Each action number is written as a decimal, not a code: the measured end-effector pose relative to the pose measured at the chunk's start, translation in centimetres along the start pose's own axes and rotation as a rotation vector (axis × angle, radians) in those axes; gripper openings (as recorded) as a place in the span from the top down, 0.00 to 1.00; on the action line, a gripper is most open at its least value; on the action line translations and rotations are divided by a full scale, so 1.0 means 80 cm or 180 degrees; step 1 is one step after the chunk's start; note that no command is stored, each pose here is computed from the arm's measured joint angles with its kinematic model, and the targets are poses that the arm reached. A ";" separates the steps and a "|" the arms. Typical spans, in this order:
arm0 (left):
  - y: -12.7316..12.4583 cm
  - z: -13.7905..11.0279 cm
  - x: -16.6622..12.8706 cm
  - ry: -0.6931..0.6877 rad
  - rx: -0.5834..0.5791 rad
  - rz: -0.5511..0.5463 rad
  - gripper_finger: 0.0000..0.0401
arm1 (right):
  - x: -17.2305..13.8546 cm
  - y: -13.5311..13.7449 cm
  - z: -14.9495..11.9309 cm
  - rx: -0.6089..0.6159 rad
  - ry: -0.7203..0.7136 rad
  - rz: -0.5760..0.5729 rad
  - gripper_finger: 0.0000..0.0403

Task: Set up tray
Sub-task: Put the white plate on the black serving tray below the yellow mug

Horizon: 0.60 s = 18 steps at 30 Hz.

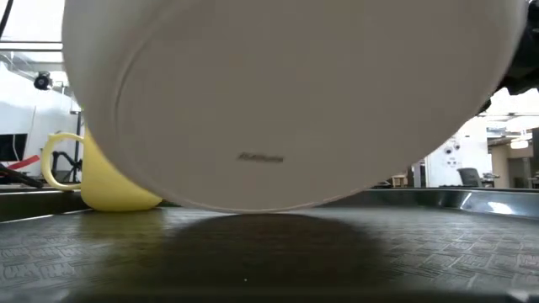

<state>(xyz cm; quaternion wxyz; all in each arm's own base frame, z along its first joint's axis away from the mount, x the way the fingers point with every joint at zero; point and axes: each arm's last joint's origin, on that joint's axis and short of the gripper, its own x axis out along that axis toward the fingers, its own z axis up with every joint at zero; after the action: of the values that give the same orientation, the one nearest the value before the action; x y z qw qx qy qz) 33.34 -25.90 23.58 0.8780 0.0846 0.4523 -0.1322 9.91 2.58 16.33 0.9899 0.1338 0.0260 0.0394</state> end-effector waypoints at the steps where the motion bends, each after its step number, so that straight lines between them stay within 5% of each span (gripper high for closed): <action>1: 0.000 -0.005 0.003 0.0049 -0.0036 0.0008 1.00 | 0.000 0.000 0.000 0.0000 -0.0001 -0.0001 0.72; 18: -0.015 -0.050 0.023 0.0534 -0.0618 -0.0250 1.00 | 0.000 0.000 0.000 0.0000 0.0000 -0.0001 0.72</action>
<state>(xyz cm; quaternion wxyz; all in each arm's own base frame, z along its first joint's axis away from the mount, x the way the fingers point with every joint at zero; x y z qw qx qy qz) 30.85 -26.27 19.74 0.8353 -0.0078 0.5377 -0.1146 9.91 2.58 16.33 0.9899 0.1337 0.0261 0.0393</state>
